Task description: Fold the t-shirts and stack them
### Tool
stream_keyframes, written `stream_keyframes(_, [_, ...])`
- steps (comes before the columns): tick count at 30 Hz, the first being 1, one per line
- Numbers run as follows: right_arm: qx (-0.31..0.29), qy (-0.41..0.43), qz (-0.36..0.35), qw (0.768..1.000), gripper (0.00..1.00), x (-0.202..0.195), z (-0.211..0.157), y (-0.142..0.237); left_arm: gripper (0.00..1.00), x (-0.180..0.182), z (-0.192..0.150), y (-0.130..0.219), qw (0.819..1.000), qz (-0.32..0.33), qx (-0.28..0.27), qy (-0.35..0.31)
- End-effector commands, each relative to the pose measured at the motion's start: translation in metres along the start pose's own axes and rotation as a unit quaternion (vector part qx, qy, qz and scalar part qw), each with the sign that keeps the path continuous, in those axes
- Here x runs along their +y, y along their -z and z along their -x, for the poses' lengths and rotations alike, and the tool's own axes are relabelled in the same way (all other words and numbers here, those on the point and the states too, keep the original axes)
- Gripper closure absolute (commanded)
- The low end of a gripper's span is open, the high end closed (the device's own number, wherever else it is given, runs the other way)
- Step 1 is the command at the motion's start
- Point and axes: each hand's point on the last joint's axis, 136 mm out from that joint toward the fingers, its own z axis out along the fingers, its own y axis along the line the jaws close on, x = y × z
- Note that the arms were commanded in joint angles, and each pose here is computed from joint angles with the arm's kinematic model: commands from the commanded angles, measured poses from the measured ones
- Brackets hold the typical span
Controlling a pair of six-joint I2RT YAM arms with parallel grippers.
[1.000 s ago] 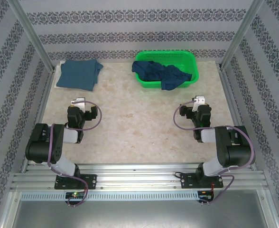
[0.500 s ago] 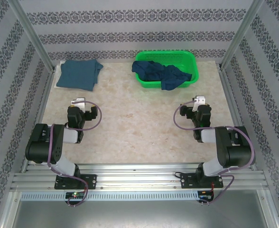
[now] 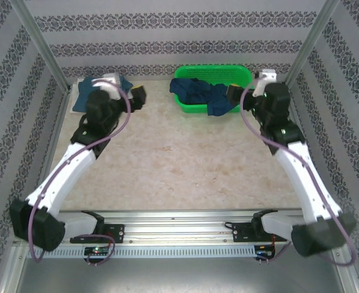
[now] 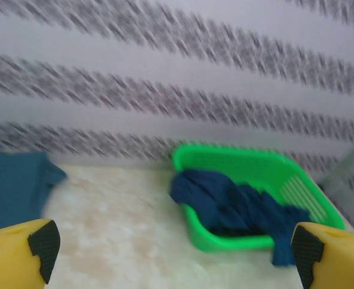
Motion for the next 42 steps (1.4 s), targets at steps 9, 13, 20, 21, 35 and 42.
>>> stream_keyframes(9, [0.236, 0.065, 0.079, 0.966, 0.03, 0.049, -0.087, -0.152, 0.0, -0.038, -0.112, -0.081, 0.971, -0.013, 0.239, -0.018])
stream_keyframes(13, [0.245, 0.08, 0.126, 0.958, 0.11, 0.054, -0.104, -0.199, 0.0, -0.044, -0.116, -0.084, 0.973, -0.036, 0.227, -0.011])
stream_keyframes(20, [0.226, 0.097, 0.161, 0.956, 0.11, 0.053, -0.119, -0.262, 0.0, -0.026, -0.126, -0.07, 0.973, -0.02, 0.23, -0.017])
stream_keyframes(21, [0.228, 0.094, 0.163, 0.955, 0.1, 0.051, -0.123, -0.27, 0.0, -0.022, -0.126, -0.067, 0.973, -0.016, 0.229, -0.015])
stream_keyframes(35, [0.179, 0.028, 0.221, 0.958, 0.32, 0.046, -0.134, -0.337, 0.0, 0.014, -0.11, 0.005, 0.981, 0.019, 0.191, -0.015])
stream_keyframes(42, [0.145, -0.023, 0.25, 0.957, 1.0, 0.067, -0.098, -0.329, 0.0, 0.021, -0.106, 0.026, 0.984, 0.029, 0.173, -0.019])
